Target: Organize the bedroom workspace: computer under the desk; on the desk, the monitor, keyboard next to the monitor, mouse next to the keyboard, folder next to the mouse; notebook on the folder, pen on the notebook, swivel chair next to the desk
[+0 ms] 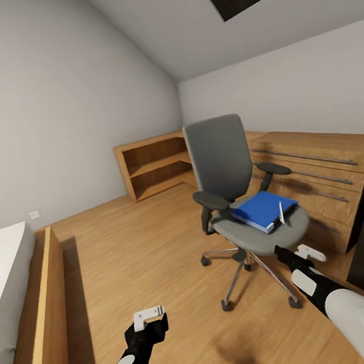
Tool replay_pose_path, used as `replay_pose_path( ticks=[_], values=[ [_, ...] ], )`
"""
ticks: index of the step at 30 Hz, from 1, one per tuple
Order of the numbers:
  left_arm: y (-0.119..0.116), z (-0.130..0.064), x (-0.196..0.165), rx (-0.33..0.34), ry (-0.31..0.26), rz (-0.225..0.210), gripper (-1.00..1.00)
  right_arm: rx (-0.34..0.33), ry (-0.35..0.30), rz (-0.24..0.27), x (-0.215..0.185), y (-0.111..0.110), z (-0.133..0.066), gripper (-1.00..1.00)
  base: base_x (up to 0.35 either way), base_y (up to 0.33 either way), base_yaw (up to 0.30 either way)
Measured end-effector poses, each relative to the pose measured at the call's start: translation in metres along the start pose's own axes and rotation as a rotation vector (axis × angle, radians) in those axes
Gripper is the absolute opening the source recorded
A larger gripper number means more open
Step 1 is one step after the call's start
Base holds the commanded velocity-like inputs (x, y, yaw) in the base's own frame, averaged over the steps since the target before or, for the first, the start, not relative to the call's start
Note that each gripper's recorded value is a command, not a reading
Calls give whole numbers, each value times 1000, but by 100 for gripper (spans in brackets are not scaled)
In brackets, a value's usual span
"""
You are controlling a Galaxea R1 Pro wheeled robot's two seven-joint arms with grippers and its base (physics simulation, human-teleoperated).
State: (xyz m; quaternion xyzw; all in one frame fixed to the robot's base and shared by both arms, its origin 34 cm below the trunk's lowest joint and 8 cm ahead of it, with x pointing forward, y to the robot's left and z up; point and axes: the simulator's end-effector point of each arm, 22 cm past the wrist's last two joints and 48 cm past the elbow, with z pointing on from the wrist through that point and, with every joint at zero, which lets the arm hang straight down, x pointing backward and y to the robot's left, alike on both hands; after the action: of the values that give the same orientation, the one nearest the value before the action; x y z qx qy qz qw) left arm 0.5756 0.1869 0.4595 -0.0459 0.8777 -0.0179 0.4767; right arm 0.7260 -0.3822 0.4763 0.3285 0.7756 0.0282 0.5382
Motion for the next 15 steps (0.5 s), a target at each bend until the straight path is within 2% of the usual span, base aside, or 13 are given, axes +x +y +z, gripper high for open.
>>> replay_pose_path(
  ticks=[5, 7, 12, 15],
  values=[
    [0, 0, 0, 0, 0, 0, 100, -3, 2, 2, 2, 3, 0, 100, -25, 16, 38],
    [0, 0, 1, 0, 2, 0, 100, 2, 19, -2, 10, 0, -1, 100, -183, 142, 6],
    [0, 1, 0, 0, 1, 0, 100, -4, 20, -1, 11, 1, -1, 100, -224, 177, 2],
    [0, 0, 0, 0, 1, 0, 100, -10, 21, -1, 11, 3, -1, 100, -111, 80, 0]
  ],
)
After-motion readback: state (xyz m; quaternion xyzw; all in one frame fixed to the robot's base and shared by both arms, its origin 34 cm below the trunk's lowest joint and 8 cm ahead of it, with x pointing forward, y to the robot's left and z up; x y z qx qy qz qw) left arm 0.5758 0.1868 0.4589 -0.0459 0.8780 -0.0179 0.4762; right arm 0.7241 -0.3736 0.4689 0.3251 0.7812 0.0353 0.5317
